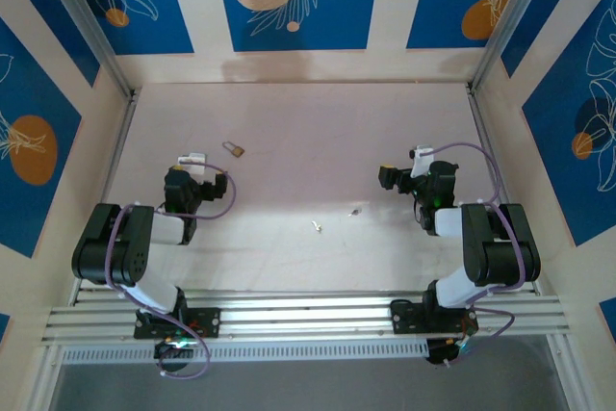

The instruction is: Unlock with the key

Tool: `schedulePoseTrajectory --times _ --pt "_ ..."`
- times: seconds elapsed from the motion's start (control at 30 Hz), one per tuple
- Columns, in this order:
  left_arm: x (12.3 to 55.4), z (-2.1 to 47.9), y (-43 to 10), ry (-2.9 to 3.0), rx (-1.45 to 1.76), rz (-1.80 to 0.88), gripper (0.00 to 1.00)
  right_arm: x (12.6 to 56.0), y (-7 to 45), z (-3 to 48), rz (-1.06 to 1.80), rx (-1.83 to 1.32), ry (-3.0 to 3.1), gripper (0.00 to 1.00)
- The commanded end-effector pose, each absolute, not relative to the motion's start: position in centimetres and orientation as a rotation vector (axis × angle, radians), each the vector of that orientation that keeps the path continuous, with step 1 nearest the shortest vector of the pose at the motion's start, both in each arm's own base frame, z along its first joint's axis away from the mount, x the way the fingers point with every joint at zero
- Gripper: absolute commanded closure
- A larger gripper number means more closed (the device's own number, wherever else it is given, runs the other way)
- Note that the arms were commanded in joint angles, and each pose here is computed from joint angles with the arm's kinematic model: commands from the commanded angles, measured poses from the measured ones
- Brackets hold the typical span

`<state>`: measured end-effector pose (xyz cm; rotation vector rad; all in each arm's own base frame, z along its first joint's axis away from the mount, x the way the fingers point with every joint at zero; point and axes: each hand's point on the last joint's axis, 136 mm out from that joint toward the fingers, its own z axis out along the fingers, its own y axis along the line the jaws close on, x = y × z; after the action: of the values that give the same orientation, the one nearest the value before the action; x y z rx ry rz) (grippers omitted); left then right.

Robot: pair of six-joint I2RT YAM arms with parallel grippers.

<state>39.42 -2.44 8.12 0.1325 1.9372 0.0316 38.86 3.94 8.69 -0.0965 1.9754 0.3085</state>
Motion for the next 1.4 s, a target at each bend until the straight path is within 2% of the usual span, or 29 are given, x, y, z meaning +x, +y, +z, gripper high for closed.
schedulePoseTrajectory --times 0.0,1.37 --pt "39.63 9.07 -2.46 1.909 0.126 0.015 0.00 39.48 3.49 9.52 0.288 -0.081 1.953 0.01" --pt "39.58 9.02 -2.85 1.906 0.152 0.000 0.00 39.45 3.53 9.48 0.283 -0.083 1.953 0.01"
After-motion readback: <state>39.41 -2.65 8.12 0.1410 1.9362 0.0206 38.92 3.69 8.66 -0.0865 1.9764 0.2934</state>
